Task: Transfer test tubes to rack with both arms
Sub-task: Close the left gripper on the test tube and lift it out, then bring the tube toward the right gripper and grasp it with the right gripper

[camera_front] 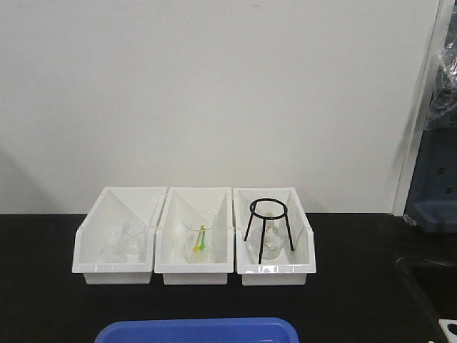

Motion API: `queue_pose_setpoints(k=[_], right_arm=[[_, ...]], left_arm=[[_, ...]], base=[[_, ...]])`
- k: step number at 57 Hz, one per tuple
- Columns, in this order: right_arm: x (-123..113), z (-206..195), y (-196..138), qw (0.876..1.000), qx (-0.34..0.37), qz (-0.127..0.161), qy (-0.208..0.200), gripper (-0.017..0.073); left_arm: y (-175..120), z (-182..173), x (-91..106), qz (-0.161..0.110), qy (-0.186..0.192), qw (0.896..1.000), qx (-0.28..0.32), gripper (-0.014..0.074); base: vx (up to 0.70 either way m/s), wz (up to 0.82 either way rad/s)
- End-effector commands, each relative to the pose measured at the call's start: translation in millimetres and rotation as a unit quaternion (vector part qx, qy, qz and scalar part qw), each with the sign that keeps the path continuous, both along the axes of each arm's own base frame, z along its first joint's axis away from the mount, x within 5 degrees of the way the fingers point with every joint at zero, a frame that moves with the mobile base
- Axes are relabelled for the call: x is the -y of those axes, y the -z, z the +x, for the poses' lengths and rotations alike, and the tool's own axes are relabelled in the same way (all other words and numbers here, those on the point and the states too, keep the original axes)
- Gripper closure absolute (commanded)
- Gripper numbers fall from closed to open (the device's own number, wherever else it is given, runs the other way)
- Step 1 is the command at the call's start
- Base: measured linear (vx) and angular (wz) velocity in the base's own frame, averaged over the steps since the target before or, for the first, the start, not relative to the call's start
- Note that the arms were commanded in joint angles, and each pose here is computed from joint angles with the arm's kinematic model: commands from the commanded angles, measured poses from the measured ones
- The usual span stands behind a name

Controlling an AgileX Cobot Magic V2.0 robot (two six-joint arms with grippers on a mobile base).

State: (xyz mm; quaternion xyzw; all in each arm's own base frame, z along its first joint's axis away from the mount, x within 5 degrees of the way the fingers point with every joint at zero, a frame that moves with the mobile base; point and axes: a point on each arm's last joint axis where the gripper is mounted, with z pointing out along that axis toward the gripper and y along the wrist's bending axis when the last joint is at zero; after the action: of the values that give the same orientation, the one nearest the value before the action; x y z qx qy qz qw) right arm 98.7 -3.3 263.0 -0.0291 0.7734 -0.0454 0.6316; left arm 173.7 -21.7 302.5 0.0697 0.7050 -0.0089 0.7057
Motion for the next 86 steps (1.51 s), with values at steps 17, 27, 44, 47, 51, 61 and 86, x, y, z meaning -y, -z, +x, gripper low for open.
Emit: queue_pose_setpoints(k=[17, 27, 44, 47, 51, 61, 86], right_arm=[[-29, 38, -27, 0.992, -0.045, -0.020, -0.115, -0.0001], [-63, 59, -33, 0.976, -0.069, -0.039, -0.204, 0.0006], [-133, 88, -59, 0.942, -0.074, -0.055, -0.323, 0.0020], [-143, 93, -64, 0.938, -0.071, -0.055, -0.334, 0.0020], [-155, 98, -70, 0.934, -0.067, -0.055, -0.346, 0.0020], [-183, 116, -74, 0.926, -0.071, -0.063, -0.365, 0.0020], [-211, 150, -64, 0.924, -0.081, -0.077, -0.367, 0.0022]], left_arm=[[-26, 28, 30.9, -0.171, 0.102, 0.979, 0.045, 0.0599], [-20, 43, 71.3, -0.235, 0.246, 0.940, 0.042, 0.0599], [7, 83, 126.1, -0.262, 0.392, 0.882, -0.015, 0.0599], [10, 86, 131.7, -0.271, 0.403, 0.874, -0.015, 0.0599], [14, 89, 139.1, -0.276, 0.417, 0.866, -0.017, 0.0599], [19, 87, 154.6, -0.278, 0.440, 0.854, -0.025, 0.0599], [19, 77, 166.9, -0.262, 0.476, 0.839, -0.030, 0.0599]], base=[[0.00, 0.00], [0.00, 0.00], [0.00, 0.00], [0.00, 0.00], [0.00, 0.00], [0.00, 0.00], [0.00, 0.00]])
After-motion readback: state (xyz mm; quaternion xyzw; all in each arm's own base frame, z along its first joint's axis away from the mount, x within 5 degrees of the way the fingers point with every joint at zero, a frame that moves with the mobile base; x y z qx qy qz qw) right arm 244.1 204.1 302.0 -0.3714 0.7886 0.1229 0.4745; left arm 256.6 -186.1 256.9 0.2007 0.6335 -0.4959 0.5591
